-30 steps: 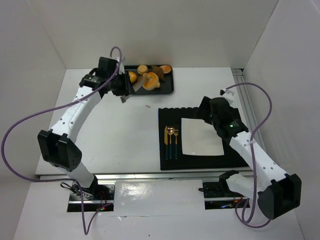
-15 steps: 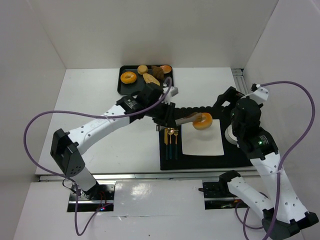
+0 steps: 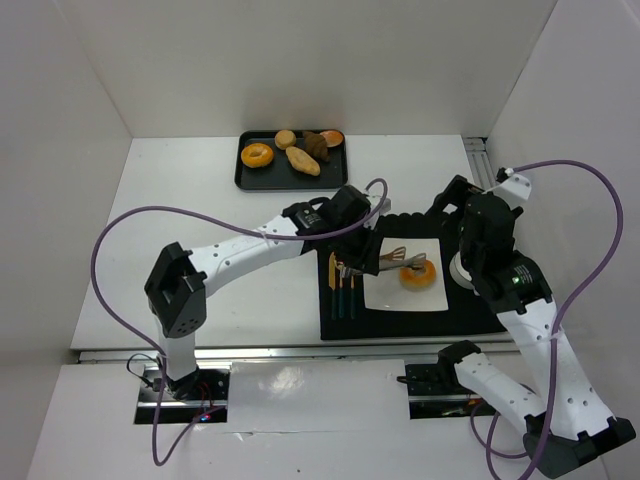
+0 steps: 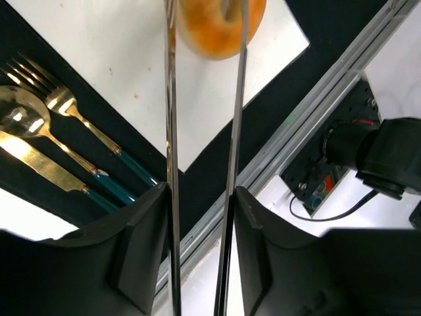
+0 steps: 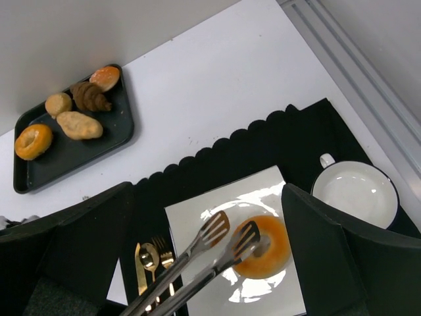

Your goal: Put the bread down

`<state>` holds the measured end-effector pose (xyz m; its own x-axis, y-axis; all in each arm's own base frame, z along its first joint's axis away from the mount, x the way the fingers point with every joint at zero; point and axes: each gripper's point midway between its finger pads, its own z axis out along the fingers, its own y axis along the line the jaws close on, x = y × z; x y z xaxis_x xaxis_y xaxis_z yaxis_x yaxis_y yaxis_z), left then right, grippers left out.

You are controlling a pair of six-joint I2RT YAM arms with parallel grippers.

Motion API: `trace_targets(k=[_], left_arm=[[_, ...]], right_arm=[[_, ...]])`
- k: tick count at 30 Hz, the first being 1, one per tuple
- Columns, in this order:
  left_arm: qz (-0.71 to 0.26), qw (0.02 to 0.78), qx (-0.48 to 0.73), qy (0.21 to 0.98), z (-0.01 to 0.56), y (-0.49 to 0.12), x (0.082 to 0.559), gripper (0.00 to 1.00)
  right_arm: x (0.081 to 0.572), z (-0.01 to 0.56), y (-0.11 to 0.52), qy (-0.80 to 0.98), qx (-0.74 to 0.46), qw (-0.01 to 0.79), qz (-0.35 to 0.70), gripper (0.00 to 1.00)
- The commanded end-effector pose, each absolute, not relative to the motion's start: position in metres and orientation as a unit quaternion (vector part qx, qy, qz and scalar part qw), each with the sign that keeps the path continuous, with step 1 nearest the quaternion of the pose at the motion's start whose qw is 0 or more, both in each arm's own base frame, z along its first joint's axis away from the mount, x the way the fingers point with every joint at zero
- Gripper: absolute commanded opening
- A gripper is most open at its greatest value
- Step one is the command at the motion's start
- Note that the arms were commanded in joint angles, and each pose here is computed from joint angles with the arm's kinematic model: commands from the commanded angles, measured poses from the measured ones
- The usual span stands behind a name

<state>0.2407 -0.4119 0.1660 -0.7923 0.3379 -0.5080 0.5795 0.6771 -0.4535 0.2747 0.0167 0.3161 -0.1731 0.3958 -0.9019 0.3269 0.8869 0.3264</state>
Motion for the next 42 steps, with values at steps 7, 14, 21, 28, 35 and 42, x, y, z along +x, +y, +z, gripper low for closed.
trace_targets(k=[7,14,21,28,35,42], left_arm=[[-0.318,0.287,0.257,0.866,0.242,-0.408,0.259,0.61],[-0.216,0.345,0.124,0.905,0.251,-0.32,0.333,0.57],[-0.2,0.354,-0.083,0.91,0.244,-0.209,0.407,0.61],[-0.284,0.336,-0.178,0.88,0.222,-0.164,0.462,0.63],[-0.354,0.31,-0.175,0.865,0.208,-0.175,0.49,0.64],[-0.373,0.27,-0.174,0.87,0.173,-0.185,0.509,0.64]], right_arm=[[0.276,0.309,0.013,0.771,0.237,0.591,0.015,1.0],[0.278,0.313,0.017,0.767,0.234,0.596,0.027,1.0],[0.284,0.306,0.027,0.778,0.221,0.587,0.042,1.0],[0.293,0.294,0.035,0.785,0.212,0.58,0.05,1.0],[0.305,0.285,0.04,0.792,0.21,0.571,0.044,1.0],[0.31,0.276,0.039,0.801,0.207,0.562,0.031,1.0]])
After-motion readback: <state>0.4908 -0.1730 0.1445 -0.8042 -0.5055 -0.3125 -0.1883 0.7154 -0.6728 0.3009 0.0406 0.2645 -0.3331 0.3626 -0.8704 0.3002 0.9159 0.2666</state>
